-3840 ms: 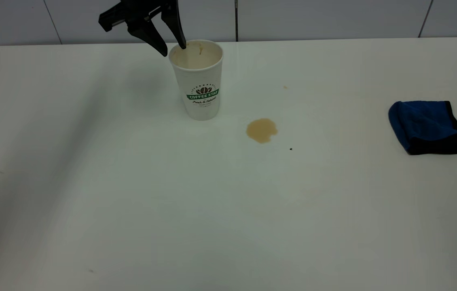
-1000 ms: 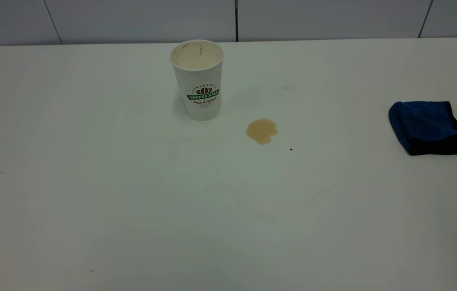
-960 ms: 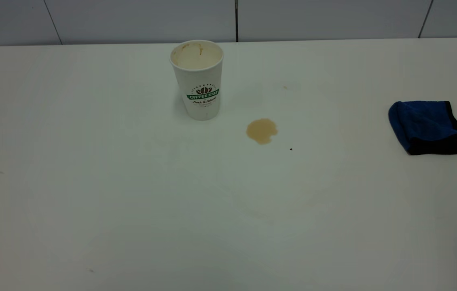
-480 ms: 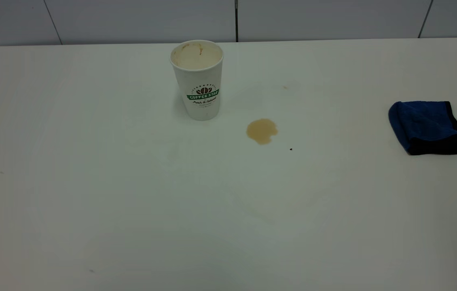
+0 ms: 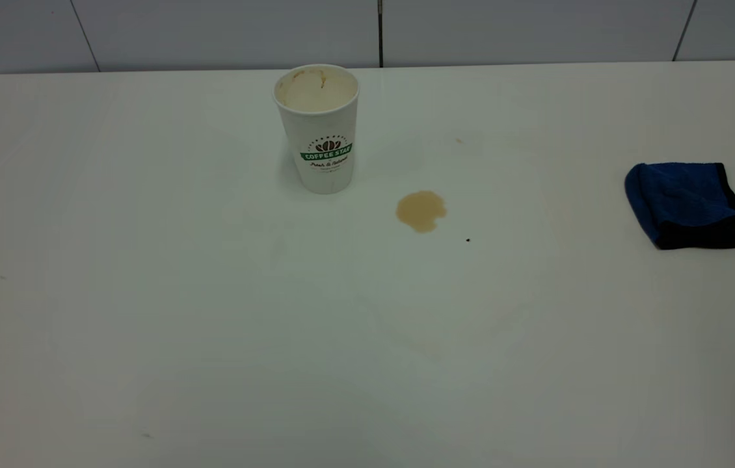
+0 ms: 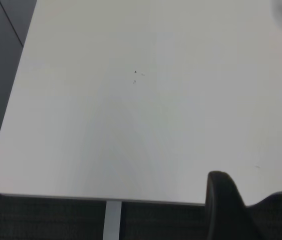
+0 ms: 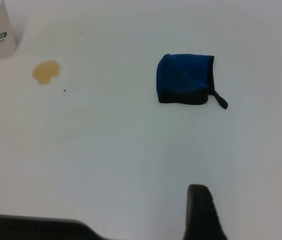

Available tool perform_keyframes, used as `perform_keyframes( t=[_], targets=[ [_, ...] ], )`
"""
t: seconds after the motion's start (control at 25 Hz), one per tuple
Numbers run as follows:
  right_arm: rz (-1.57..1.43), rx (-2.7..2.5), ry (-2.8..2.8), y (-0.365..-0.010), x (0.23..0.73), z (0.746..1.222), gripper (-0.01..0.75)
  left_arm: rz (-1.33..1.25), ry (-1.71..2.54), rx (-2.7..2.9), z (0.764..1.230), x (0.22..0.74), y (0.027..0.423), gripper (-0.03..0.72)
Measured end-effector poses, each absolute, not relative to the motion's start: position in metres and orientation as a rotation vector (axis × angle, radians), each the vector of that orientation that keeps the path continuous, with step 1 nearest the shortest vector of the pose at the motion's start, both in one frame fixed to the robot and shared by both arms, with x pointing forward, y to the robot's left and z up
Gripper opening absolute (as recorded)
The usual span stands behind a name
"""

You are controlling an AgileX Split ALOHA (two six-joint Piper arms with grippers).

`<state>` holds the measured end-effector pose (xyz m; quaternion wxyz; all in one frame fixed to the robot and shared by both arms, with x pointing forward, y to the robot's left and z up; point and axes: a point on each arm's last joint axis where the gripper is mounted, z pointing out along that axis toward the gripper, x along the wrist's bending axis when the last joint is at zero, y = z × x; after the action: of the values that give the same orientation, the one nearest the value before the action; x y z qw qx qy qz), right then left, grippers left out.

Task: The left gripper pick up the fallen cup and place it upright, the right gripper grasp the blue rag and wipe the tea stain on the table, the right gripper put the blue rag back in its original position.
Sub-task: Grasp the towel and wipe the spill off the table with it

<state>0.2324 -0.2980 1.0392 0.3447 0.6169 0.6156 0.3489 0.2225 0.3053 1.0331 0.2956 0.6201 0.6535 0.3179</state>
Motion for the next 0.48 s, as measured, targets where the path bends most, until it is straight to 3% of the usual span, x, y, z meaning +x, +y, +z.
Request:
perform_keyframes(
  t=[0.48],
  targets=[
    [0.923, 1.642, 1.564, -0.2986, 0.2329, 1.0395, 0.513, 0.845, 1.738, 1.65, 1.0331, 0.2225, 0.3052, 0.346]
  ],
)
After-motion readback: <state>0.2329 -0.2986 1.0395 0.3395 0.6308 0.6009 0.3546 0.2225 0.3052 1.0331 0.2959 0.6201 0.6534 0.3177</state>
